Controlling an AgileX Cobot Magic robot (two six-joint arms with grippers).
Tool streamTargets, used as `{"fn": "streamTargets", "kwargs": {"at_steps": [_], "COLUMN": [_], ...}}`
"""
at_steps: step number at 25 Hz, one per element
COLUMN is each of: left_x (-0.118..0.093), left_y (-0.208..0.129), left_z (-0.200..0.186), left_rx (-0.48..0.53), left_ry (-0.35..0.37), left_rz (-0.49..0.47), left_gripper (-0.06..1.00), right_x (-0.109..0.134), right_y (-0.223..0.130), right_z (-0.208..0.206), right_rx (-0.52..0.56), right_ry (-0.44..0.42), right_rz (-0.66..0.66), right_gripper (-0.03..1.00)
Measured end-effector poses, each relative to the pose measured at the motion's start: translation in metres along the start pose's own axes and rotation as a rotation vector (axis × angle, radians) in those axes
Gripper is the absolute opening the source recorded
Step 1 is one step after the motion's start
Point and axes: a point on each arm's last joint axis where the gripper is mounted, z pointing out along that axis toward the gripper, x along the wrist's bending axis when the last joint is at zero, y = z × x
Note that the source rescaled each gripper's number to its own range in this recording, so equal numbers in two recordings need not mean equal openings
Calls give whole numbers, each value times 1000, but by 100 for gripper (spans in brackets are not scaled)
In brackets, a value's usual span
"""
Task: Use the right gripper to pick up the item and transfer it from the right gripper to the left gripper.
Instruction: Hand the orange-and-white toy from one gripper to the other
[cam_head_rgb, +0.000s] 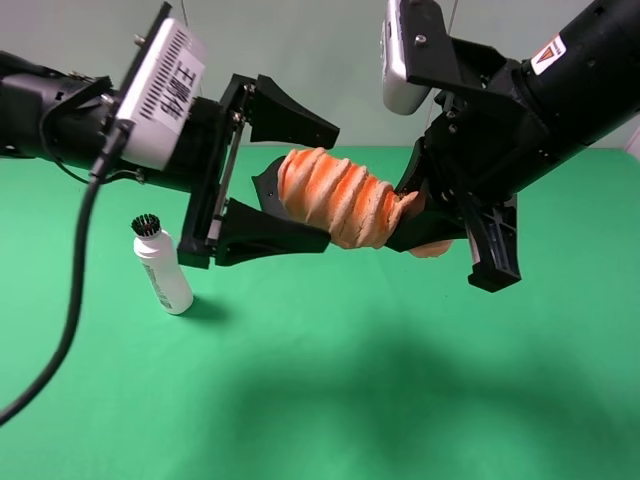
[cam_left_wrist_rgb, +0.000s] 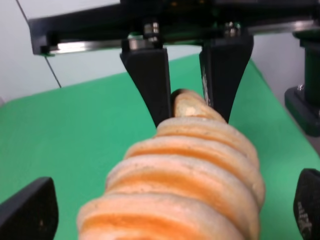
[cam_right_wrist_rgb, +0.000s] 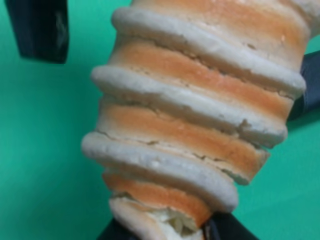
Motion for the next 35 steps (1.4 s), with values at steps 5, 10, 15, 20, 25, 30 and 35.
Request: {"fn": "streamTargets", "kwargs": {"at_steps": [5,10,15,20,25,30,35], "left_x": [1,1,0,-5,-4,-4,-7], "left_y": [0,0,1,3,3,4,6], "left_z": [1,1,3,13,13,14,21], "left_rx": [4,0,9,40,46,47,71], "left_ry": [13,19,21,17,28,38,56], "left_rz": [-2,-7,-4,13,9,3,2], "left_gripper": [100,100,100,100,100,97,85], "right_x": [0,0,0,0,0,0,0], "right_y": [0,0,0,0,0,0,1], "right_z": [0,0,0,0,0,0,0], "right_rx": [-3,-4,-4,-4,-4,-4,-6], "right_ry": [1,2,2,2,2,2,2], "right_rz": [2,3,3,4,4,4,5], "right_gripper": [2,2,2,0,0,0,0]}}
